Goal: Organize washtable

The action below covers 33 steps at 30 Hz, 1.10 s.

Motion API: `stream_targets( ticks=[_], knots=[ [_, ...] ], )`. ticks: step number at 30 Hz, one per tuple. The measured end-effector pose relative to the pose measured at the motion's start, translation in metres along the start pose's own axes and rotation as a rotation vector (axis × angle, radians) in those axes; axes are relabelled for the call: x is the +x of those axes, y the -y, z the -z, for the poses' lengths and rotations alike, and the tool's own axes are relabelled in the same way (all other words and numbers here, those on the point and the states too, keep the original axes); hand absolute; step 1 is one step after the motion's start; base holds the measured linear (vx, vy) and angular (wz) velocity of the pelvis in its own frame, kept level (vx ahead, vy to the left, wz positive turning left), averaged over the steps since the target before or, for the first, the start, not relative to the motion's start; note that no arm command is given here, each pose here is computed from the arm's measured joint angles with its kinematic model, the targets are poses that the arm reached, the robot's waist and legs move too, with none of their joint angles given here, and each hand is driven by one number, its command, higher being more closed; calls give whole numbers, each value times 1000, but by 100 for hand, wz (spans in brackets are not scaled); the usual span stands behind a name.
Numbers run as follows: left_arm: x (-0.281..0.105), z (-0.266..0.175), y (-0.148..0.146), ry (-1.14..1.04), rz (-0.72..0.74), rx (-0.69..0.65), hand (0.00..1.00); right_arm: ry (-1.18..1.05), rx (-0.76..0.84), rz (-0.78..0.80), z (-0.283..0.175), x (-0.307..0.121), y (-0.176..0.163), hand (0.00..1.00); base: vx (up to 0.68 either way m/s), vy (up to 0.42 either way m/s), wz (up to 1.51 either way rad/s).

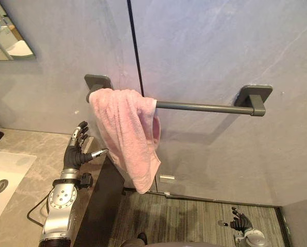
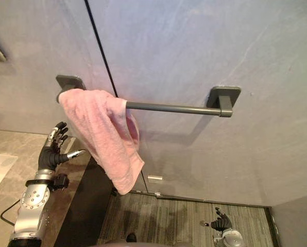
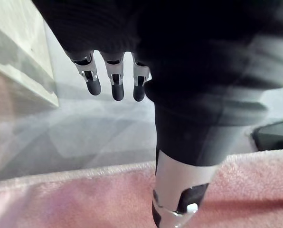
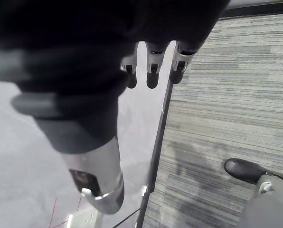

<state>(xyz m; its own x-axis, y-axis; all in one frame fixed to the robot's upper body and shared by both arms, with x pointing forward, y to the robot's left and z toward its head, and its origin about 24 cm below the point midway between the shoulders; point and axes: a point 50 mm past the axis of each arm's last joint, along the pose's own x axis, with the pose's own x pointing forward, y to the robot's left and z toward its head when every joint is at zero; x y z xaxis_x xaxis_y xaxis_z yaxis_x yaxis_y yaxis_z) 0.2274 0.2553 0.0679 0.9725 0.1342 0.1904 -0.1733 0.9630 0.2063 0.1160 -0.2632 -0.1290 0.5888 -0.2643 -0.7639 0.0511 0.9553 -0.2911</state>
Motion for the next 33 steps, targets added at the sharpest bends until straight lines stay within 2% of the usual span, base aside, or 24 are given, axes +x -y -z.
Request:
stream_targets(
  ticks=[13,22,23,33],
  knots=[
    [5,0,8,-1,53,18,0,-3,-30,-7,-1,1,-2,0,-49,5,-7],
    [5,1,28,-2,135,0,0,0,-53,-33,-2,1,-8,0,-31,-6,0],
    [5,1,30,-3,144,-2,100,1,-53,-33,-2,1,-8,0,0,0,0],
    [7,-5,43,25,208,-13,100,2,-62,-35,-3,1,-9,0,-1,-1,-7]
  ],
)
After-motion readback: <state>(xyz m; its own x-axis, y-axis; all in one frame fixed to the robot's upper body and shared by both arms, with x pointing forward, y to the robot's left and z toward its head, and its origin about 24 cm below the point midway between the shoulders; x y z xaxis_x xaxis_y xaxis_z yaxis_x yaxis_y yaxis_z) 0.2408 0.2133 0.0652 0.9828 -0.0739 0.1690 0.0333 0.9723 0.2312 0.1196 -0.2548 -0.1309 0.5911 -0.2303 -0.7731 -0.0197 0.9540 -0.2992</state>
